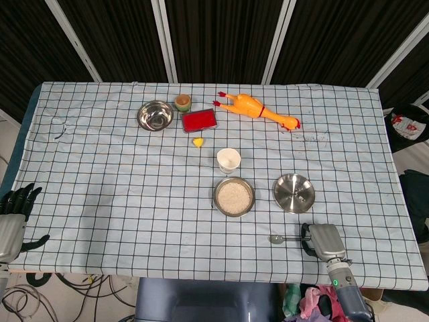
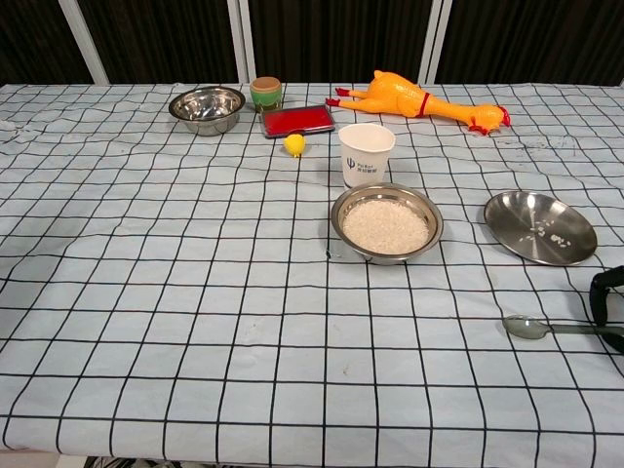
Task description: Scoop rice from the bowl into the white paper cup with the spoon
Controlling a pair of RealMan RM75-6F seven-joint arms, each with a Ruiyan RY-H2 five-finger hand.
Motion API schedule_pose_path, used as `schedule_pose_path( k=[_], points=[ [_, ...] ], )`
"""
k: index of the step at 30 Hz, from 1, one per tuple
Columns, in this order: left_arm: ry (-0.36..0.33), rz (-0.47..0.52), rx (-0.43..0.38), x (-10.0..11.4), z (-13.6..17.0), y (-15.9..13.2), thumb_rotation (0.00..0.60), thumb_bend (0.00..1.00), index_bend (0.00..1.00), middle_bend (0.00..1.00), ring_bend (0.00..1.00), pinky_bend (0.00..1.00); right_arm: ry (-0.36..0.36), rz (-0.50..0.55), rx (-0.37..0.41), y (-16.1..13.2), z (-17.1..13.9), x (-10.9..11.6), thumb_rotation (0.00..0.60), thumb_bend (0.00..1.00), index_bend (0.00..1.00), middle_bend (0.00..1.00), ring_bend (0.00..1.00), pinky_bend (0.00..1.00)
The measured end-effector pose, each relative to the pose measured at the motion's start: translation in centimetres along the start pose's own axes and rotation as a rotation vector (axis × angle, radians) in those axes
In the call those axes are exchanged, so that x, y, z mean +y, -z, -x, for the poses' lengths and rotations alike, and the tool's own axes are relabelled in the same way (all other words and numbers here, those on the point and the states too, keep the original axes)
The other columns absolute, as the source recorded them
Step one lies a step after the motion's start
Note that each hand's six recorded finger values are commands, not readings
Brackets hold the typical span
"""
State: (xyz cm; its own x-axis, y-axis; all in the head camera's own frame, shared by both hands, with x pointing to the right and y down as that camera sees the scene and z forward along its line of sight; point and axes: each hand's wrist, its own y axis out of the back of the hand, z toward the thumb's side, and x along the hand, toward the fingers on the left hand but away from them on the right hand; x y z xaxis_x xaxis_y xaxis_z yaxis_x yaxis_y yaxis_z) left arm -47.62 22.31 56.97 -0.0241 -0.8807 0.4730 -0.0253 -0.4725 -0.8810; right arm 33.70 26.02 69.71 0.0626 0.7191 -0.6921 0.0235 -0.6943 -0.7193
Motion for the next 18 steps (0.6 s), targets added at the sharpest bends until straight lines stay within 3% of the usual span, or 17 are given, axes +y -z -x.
schedule_pose_path(
  k=[18],
  points=[
    [0.003, -0.001, 0.003, -0.07, -0.02, 0.00, 0.600, 0.01, 0.00, 0.00, 0.00, 0.00, -0.003, -0.001, -0.003, 0.11, -0.03, -0.12, 0.600, 0.45, 0.58, 1.00, 1.00, 1.00]
  ],
)
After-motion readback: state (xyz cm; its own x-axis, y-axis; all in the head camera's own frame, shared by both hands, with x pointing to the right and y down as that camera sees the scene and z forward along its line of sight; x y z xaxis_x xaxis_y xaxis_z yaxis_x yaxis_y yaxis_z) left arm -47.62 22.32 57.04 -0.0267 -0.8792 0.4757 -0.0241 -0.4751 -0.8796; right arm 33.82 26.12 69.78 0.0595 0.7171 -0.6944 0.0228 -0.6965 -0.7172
